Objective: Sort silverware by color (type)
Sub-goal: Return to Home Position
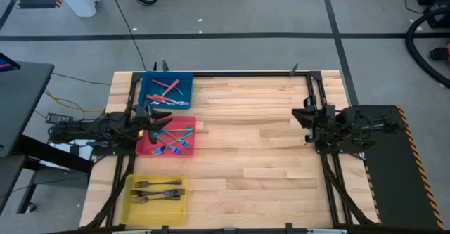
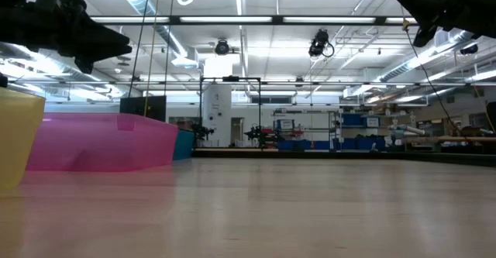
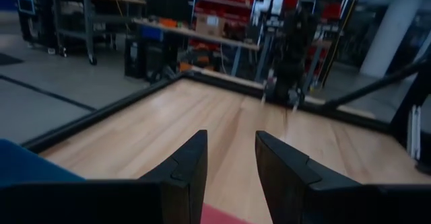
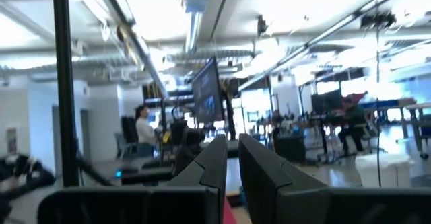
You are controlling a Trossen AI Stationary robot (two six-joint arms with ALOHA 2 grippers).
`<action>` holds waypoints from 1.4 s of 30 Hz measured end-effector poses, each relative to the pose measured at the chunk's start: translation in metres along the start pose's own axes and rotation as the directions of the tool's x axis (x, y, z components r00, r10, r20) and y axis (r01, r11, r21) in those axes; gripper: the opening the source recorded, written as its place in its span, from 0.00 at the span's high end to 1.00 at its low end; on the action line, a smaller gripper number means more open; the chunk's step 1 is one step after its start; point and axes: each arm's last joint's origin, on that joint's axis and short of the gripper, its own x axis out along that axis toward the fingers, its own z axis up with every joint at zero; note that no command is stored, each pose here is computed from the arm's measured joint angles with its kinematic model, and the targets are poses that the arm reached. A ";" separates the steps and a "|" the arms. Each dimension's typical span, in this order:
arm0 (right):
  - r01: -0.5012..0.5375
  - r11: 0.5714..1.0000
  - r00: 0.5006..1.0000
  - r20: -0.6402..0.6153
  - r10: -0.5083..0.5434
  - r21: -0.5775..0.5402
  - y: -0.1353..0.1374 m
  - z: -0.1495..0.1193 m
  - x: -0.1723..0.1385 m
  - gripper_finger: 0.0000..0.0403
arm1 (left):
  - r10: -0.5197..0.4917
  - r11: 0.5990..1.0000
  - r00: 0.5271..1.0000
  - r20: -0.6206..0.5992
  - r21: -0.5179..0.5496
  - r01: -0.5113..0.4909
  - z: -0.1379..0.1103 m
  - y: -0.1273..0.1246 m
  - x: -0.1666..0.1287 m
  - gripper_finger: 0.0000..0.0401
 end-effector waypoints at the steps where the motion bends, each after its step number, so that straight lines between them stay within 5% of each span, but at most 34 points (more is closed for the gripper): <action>1: 0.005 1.000 1.000 0.015 -0.005 0.002 -0.001 0.002 -0.001 0.88 | -0.002 1.000 1.000 0.015 -0.006 0.002 0.001 0.000 -0.001 0.69; 42: 0.029 1.000 0.999 0.047 -0.029 0.003 -0.003 0.005 -0.003 0.88 | 0.007 0.999 0.994 0.113 -0.039 -0.003 -0.017 0.004 0.006 0.69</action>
